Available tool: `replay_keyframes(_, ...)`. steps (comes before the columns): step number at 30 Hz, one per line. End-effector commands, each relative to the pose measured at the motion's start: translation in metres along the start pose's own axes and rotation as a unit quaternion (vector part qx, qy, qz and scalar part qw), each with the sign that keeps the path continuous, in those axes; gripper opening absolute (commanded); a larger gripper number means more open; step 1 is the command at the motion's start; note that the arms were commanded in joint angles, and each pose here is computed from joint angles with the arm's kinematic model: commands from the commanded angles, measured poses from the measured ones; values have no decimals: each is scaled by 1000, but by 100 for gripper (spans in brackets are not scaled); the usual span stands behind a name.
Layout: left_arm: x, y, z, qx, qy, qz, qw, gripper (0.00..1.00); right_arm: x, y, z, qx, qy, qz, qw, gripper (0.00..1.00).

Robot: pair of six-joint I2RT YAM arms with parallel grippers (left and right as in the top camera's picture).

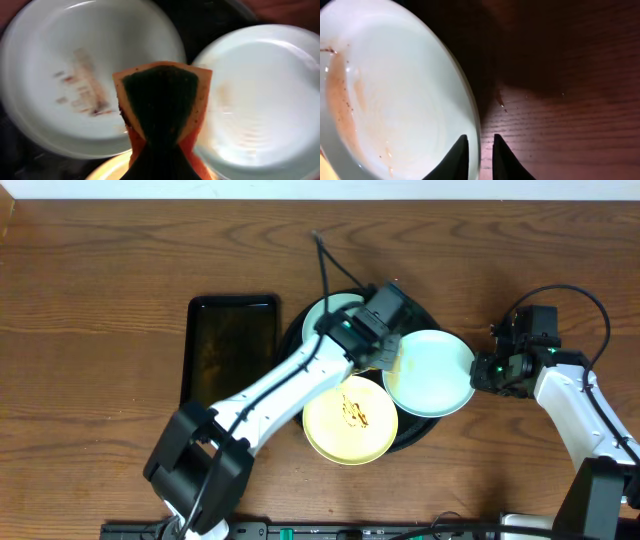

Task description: Clean dirty plates on tray and stack at the side

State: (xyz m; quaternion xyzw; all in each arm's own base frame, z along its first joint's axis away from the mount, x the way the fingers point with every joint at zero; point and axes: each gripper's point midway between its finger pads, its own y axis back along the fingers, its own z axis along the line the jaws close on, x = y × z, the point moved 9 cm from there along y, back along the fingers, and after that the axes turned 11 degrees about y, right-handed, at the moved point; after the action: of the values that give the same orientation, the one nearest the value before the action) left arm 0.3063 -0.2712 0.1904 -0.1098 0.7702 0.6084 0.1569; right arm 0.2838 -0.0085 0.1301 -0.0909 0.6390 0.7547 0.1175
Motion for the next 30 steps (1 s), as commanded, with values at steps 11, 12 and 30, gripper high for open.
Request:
replay_keyframes(11, -21, 1, 42, -20, 36, 12, 999, 8, 9, -9, 14, -34, 14, 15, 999, 18)
replay_keyframes(12, -20, 1, 42, -21, 36, 14, 999, 7, 11, -10, 14, -34, 12, 19, 999, 18)
replay_keyframes(30, -11, 2, 48, -40, 35, 43, 998, 7, -25, 38, 11, 27, 3, -47, 999, 1)
